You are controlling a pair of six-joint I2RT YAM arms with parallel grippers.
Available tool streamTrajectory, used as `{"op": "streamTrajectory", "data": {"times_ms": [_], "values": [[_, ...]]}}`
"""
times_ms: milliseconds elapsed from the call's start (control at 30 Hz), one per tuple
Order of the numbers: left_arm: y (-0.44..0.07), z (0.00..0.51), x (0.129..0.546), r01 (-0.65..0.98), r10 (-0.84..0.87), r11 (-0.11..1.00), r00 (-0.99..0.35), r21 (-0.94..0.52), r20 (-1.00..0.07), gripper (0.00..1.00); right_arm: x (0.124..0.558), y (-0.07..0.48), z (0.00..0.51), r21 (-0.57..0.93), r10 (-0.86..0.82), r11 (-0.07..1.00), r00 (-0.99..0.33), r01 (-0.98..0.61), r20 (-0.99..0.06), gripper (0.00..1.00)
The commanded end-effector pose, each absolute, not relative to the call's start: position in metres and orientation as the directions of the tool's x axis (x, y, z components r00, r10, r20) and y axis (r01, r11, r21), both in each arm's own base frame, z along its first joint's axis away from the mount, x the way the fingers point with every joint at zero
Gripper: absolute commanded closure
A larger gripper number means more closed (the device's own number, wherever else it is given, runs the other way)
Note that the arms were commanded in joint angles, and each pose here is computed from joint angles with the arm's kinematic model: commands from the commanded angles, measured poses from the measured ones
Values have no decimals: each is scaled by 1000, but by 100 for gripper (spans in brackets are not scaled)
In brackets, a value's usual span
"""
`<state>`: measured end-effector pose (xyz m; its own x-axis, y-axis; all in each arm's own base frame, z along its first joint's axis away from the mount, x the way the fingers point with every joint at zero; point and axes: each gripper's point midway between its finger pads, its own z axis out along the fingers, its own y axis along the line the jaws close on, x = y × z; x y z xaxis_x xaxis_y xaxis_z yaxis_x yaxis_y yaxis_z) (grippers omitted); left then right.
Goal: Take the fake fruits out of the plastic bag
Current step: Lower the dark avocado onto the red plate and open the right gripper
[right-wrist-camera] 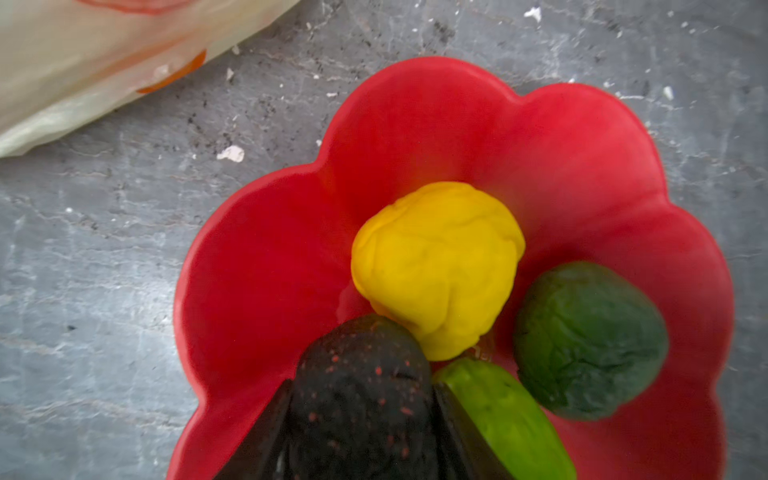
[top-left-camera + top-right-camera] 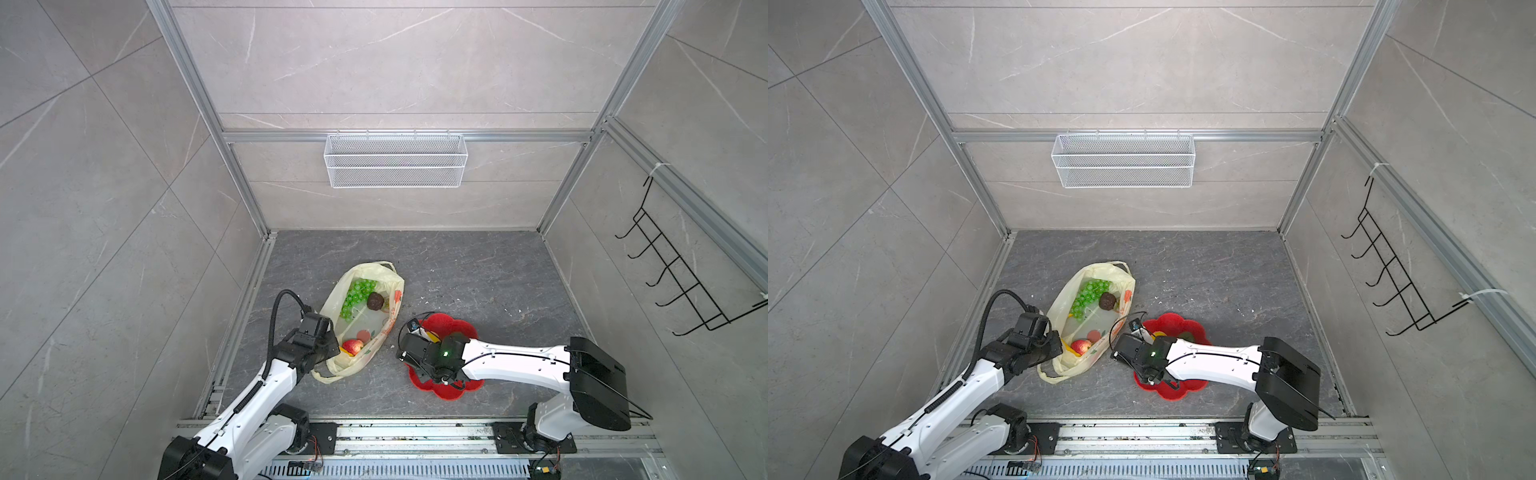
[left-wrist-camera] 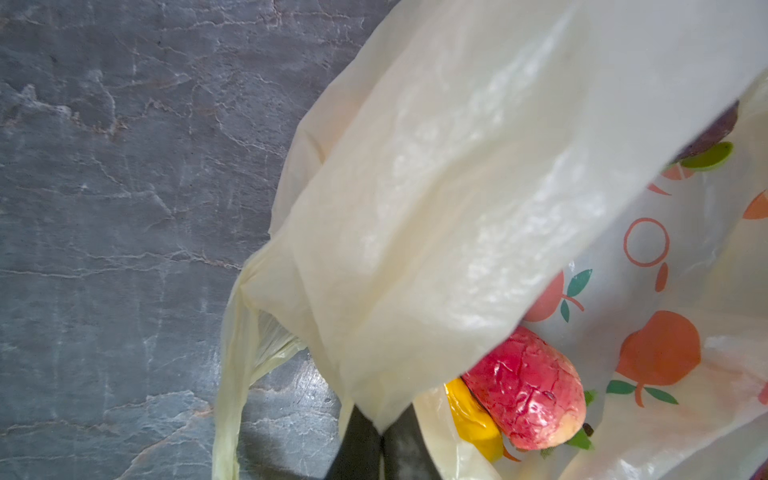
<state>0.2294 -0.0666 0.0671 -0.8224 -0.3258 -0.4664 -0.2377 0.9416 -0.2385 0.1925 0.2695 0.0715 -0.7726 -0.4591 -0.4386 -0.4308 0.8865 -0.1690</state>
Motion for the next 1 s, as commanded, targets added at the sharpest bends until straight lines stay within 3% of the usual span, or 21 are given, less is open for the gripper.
{"op": "streamTrajectory", "data": {"times_ms": [0,633,967], "values": [[-67,80,239,-214,-310,948,-801,-237,-512,100,200,269,78,-201,-439,898,-771,-391,-462,56],[-68,80,239,-212,-308,948,-803,-238,-510,100,204,274,67,-208,-406,914,-794,-349,-453,53],[-68,80,239,-214,-310,947,-803,-238,-509,100,205,270,64,-233,-408,912,-797,-337,-446,47]]}}
